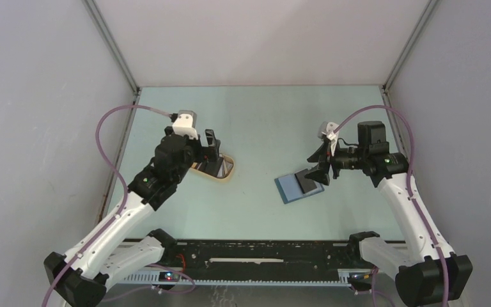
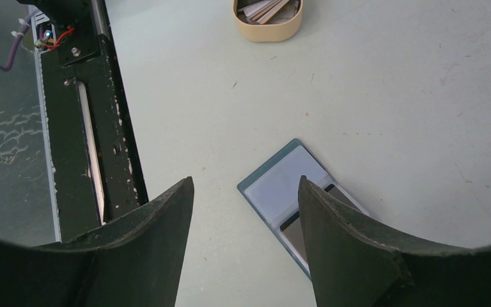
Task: Put the credit cards into the card holder
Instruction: Pick up the credit card from the storage box.
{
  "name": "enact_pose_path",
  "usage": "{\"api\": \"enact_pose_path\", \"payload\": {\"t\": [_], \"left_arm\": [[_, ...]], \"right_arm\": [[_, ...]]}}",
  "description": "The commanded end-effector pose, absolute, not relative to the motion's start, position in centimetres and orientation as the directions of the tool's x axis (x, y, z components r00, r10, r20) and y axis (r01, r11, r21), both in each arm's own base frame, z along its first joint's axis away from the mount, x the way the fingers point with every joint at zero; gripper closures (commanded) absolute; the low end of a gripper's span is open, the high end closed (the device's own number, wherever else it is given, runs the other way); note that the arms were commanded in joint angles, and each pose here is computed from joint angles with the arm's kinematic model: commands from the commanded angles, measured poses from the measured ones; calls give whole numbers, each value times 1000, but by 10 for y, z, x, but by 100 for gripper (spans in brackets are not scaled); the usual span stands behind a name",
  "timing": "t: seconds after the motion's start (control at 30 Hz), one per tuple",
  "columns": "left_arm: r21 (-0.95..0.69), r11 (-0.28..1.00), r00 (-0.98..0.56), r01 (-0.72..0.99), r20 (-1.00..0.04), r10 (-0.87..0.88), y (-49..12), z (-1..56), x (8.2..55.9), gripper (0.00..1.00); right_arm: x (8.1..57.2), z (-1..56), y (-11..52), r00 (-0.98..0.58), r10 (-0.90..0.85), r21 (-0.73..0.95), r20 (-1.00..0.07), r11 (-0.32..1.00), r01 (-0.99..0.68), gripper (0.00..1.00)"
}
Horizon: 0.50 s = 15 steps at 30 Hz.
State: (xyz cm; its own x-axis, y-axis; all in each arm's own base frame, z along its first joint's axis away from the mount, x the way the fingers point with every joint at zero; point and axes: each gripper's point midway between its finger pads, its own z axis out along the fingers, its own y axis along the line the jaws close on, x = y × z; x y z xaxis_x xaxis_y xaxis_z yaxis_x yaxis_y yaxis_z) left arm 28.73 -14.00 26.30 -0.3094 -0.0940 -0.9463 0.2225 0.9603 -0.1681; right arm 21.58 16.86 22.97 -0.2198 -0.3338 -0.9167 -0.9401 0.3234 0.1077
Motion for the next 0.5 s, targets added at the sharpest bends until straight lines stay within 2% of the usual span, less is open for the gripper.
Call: {"api": "enact_pose_path", "payload": {"t": [0.0,0.27,0.47], "left_arm": [[-81,986,-250,148,-967,-42,-122,261,303,0],[32,995,-237,96,-970,54,-106,245,311,0],[157,980,-233,124,-955,183,-104,234,318,0]], "right_arm": [[217,233,170,-172,-347,57,-922,317,-947,30],[219,228,168,-187,-358,67,-915,323,-944,30],[219,224,170,-195,-371,73,-908,317,-945,30]]}}
